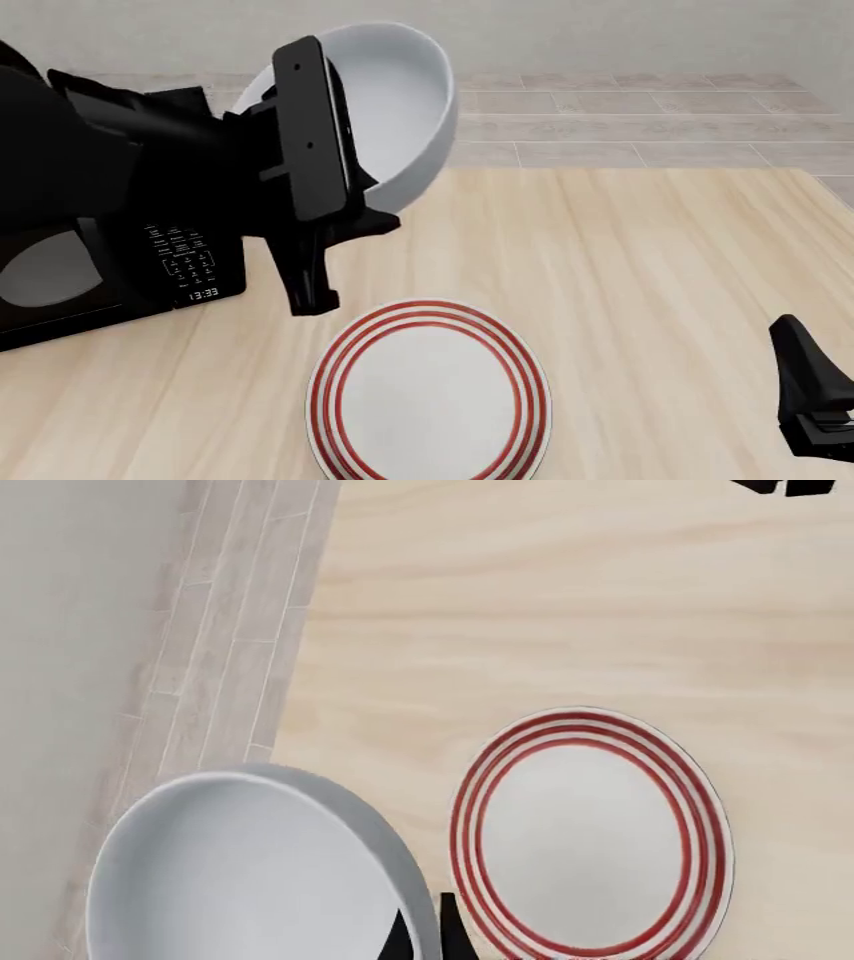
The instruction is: Pick up the white bowl and put it on the plate.
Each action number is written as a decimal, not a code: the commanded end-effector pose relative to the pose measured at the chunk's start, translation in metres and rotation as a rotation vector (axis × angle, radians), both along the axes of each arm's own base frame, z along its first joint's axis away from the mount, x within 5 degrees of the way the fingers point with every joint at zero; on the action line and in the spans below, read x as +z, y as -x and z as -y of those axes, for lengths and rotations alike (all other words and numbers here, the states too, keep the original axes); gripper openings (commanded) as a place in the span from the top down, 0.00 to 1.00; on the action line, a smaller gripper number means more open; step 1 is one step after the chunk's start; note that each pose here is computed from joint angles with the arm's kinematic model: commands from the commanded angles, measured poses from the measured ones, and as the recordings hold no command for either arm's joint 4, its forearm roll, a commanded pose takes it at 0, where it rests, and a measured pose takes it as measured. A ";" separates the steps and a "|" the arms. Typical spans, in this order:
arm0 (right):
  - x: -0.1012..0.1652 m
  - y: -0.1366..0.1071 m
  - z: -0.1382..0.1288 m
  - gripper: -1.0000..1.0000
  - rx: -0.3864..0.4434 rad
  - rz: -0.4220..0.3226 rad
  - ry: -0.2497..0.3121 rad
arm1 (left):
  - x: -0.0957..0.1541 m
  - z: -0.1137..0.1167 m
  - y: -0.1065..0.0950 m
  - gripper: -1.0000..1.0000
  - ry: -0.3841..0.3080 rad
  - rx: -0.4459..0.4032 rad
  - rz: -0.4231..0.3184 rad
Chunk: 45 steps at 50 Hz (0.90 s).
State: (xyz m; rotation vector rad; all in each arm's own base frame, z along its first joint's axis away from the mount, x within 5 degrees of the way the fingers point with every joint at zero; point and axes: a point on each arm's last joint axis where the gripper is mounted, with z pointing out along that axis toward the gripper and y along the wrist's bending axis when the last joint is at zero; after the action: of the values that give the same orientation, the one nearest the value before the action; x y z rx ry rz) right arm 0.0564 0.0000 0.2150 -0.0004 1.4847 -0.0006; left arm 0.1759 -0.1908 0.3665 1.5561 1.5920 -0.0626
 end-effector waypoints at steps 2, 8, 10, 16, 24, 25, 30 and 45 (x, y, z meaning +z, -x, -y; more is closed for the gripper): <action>-0.001 0.000 0.000 0.00 0.000 0.000 0.000 | -0.007 0.006 0.009 1.00 -0.006 -0.018 -0.036; -0.001 0.000 0.000 0.00 0.000 0.000 0.000 | -0.006 0.009 0.017 1.00 0.008 -0.030 -0.056; -0.001 0.000 0.000 0.00 0.000 0.000 0.000 | -0.006 0.011 0.019 1.00 0.012 -0.033 -0.062; -0.001 0.000 0.000 0.00 0.000 0.000 0.000 | -0.013 0.012 0.025 1.00 0.013 -0.037 -0.090; -0.001 0.000 0.000 0.00 0.000 0.000 0.000 | -0.022 0.015 0.031 1.00 0.014 -0.046 -0.116; -0.001 0.000 0.000 0.00 0.000 0.000 0.000 | -0.024 0.015 0.031 1.00 0.007 -0.048 -0.114; -0.001 0.000 0.000 0.00 0.000 0.000 0.000 | -0.029 0.015 0.033 1.00 -0.001 -0.050 -0.125; -0.001 0.000 0.000 0.00 0.000 0.000 0.000 | -0.037 0.016 0.048 1.00 0.006 -0.068 -0.170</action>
State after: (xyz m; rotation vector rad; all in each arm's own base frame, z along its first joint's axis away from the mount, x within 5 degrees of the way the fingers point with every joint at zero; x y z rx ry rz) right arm 0.0564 0.0000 0.2150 -0.0004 1.4847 -0.0006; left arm 0.1379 -0.2070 0.3326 1.6257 1.6717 -0.2177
